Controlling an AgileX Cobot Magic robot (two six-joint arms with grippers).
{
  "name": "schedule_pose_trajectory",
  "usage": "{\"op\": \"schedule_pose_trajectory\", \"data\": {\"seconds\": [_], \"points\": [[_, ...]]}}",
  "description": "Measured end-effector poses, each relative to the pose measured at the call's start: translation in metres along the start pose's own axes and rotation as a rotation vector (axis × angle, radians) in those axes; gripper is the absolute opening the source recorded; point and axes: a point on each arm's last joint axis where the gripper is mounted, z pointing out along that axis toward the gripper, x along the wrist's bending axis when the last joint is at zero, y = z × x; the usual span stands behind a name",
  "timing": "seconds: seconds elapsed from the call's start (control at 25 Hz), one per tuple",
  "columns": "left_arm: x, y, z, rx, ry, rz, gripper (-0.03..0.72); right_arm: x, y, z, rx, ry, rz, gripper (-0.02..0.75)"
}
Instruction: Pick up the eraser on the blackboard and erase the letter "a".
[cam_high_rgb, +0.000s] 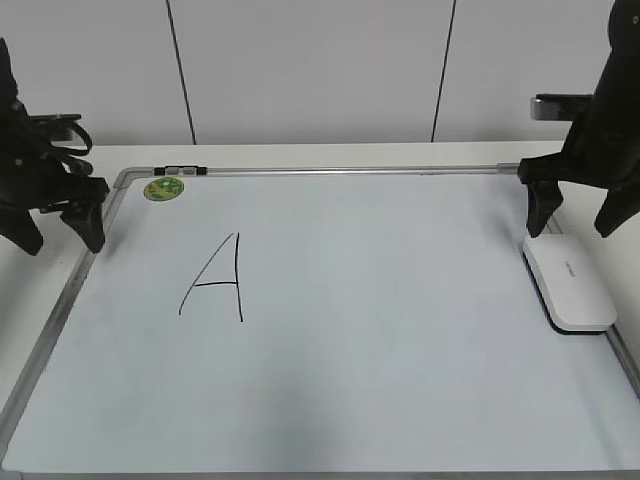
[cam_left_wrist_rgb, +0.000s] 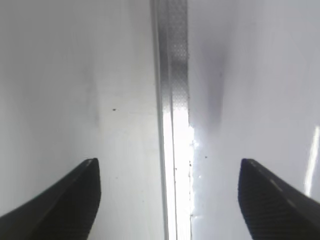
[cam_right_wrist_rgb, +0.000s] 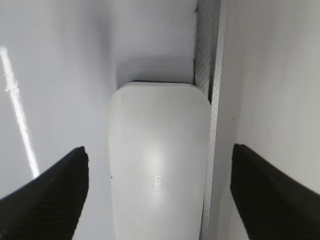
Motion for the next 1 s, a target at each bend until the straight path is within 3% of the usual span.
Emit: {"op": "schedule_pose_trajectory", "data": {"seconds": [0.08, 0.24, 0.52, 0.56, 0.68, 0.96, 1.0], "points": [[0.000, -0.002, -0.012, -0.001, 0.007, 0.005, 0.670, 0.000, -0.002, -0.011, -0.024, 0.000, -0.001, 0.661], [-0.001, -0.009, -0.031, 0.022, 0.009, 0.006, 0.673, 0.001, -0.008, -0.034, -0.074, 0.001, -0.002, 0.661], [-0.003, -0.018, -0.053, 0.038, 0.003, -0.008, 0.505, 0.004, -0.035, -0.091, -0.192, 0.017, 0.008, 0.605], [-0.003, -0.019, -0.058, 0.024, 0.002, -0.011, 0.484, 0.004, -0.043, -0.099, -0.202, 0.018, 0.009, 0.561], [-0.007, -0.024, -0.082, -0.030, 0.004, -0.012, 0.434, 0.004, -0.064, -0.108, -0.205, 0.022, 0.011, 0.527], [-0.032, -0.068, -0.157, -0.215, 0.111, 0.048, 0.363, 0.005, -0.121, -0.113, -0.175, 0.032, 0.013, 0.507], [-0.036, -0.078, -0.165, -0.245, 0.116, 0.053, 0.354, 0.004, -0.150, -0.112, -0.184, 0.032, 0.004, 0.503]]}}
